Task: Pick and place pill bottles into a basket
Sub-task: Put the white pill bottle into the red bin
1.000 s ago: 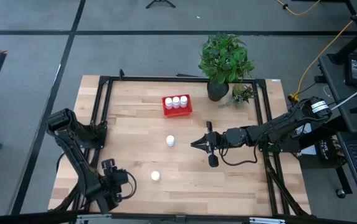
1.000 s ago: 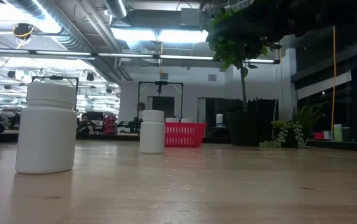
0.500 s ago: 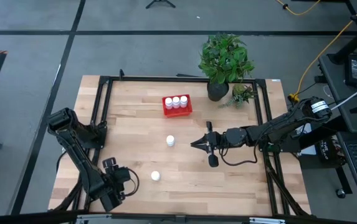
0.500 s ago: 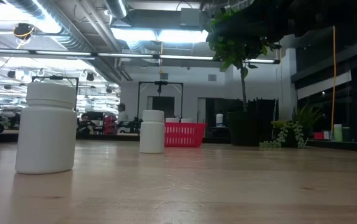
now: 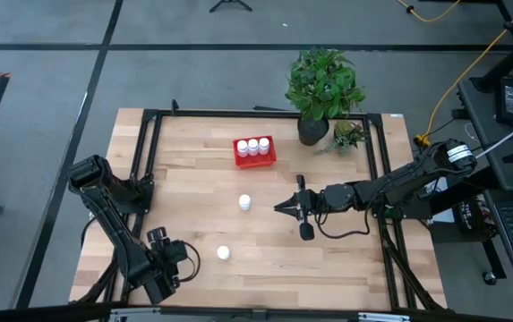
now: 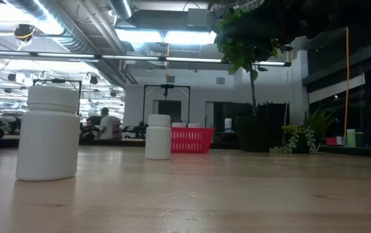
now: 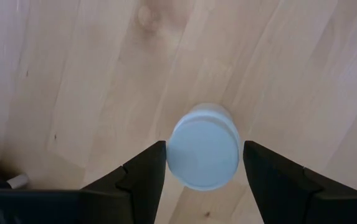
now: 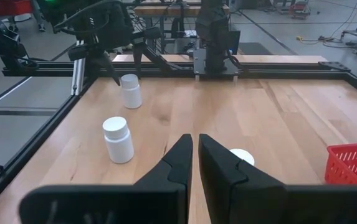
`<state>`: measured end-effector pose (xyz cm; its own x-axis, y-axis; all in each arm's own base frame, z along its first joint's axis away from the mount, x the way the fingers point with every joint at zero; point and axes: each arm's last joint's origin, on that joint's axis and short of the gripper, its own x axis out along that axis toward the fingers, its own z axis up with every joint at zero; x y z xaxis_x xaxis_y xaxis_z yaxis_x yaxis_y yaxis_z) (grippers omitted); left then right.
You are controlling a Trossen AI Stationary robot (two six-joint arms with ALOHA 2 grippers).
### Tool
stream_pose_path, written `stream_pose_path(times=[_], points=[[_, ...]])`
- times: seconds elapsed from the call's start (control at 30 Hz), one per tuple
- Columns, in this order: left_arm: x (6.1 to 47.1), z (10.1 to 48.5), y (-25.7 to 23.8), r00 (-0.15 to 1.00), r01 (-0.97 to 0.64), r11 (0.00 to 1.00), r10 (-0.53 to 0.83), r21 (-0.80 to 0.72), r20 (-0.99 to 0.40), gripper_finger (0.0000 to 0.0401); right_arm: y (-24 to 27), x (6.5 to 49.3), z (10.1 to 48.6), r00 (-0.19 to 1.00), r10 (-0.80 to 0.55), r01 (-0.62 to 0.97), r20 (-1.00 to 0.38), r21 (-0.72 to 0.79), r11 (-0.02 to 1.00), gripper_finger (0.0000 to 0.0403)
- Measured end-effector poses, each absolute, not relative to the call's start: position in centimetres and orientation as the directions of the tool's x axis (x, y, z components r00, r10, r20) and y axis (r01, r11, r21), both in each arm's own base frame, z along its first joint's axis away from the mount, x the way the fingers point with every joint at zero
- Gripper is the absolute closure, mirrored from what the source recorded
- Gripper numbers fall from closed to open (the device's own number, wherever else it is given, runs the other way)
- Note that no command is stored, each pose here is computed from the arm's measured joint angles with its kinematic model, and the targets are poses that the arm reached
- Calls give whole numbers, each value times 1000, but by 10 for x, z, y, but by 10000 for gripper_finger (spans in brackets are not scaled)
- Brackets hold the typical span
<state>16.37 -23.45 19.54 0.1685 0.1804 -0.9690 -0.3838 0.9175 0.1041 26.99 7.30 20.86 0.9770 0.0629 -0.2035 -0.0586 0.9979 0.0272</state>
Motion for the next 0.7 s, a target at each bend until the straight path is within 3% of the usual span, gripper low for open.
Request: stream_pose_path(times=[0.33, 0.7], points=[[162, 187, -232, 167, -392, 917, 153, 76, -974, 229, 73, 270, 209, 977, 63, -59, -204, 28, 998, 370], [161, 189, -231, 168, -364, 929, 142, 73, -975, 236, 73, 270, 209, 977, 63, -58, -204, 29, 998, 370]])
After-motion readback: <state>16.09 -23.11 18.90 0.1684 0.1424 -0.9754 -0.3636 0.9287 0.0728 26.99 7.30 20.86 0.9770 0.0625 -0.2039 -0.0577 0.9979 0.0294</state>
